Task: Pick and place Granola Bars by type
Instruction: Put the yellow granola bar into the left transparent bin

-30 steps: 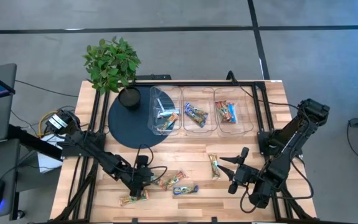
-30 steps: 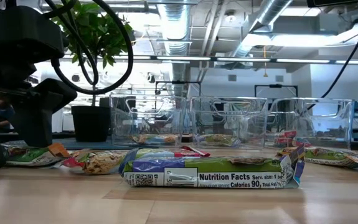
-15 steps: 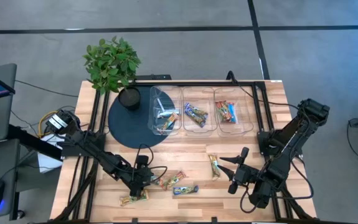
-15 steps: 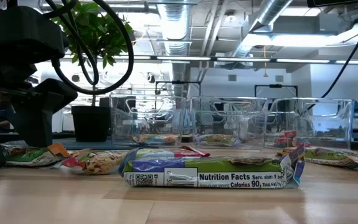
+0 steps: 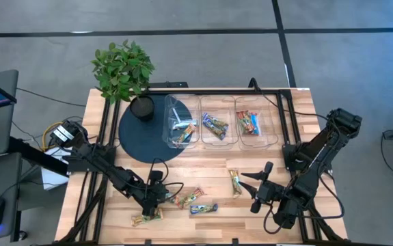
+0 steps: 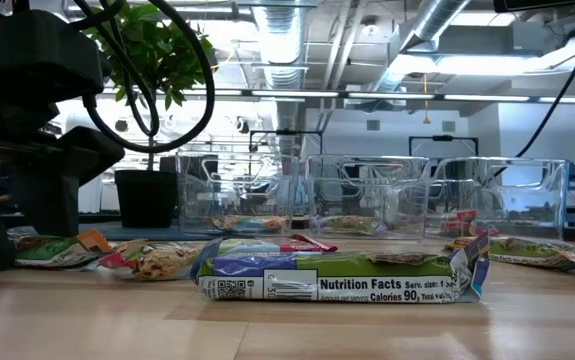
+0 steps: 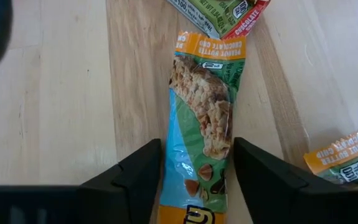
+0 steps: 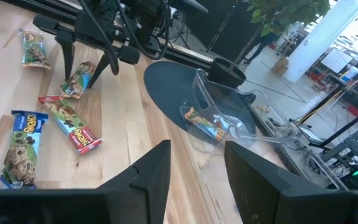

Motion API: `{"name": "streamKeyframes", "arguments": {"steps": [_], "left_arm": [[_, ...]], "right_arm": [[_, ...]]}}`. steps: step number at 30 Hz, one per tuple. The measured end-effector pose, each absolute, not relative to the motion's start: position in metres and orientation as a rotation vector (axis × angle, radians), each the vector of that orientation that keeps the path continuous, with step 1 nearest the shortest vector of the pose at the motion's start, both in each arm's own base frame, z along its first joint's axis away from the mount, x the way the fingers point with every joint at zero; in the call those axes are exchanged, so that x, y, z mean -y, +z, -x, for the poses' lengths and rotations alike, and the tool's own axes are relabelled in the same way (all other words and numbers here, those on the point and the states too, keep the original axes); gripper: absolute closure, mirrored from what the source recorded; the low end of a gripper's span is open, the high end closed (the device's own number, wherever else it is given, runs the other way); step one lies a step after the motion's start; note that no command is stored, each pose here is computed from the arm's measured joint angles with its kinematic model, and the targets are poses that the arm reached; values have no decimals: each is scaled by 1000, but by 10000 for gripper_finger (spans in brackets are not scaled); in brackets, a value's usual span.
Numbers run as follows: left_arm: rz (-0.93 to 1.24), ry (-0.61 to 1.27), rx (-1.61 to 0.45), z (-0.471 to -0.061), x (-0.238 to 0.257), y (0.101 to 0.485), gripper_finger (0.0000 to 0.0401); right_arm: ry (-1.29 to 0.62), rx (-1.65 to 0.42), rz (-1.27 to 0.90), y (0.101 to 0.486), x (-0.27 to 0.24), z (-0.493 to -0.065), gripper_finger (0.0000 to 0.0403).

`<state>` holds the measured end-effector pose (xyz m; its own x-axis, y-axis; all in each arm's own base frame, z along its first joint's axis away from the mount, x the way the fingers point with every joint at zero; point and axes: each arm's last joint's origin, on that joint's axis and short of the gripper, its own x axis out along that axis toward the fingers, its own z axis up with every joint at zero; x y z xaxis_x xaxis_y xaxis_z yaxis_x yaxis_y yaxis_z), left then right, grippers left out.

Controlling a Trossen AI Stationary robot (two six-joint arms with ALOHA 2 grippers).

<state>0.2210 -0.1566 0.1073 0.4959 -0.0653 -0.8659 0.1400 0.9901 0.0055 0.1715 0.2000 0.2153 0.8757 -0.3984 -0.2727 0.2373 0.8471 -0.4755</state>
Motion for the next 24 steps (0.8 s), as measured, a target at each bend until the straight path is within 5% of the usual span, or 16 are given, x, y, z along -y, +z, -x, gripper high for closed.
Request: {"name": "streamKeyframes", "arguments": {"steps": [24], "left_arm": [[-123, -153, -1065, -231, 164, 121, 242]], "right_arm": [[-336, -380, 444, 215, -200, -172, 259]]}}
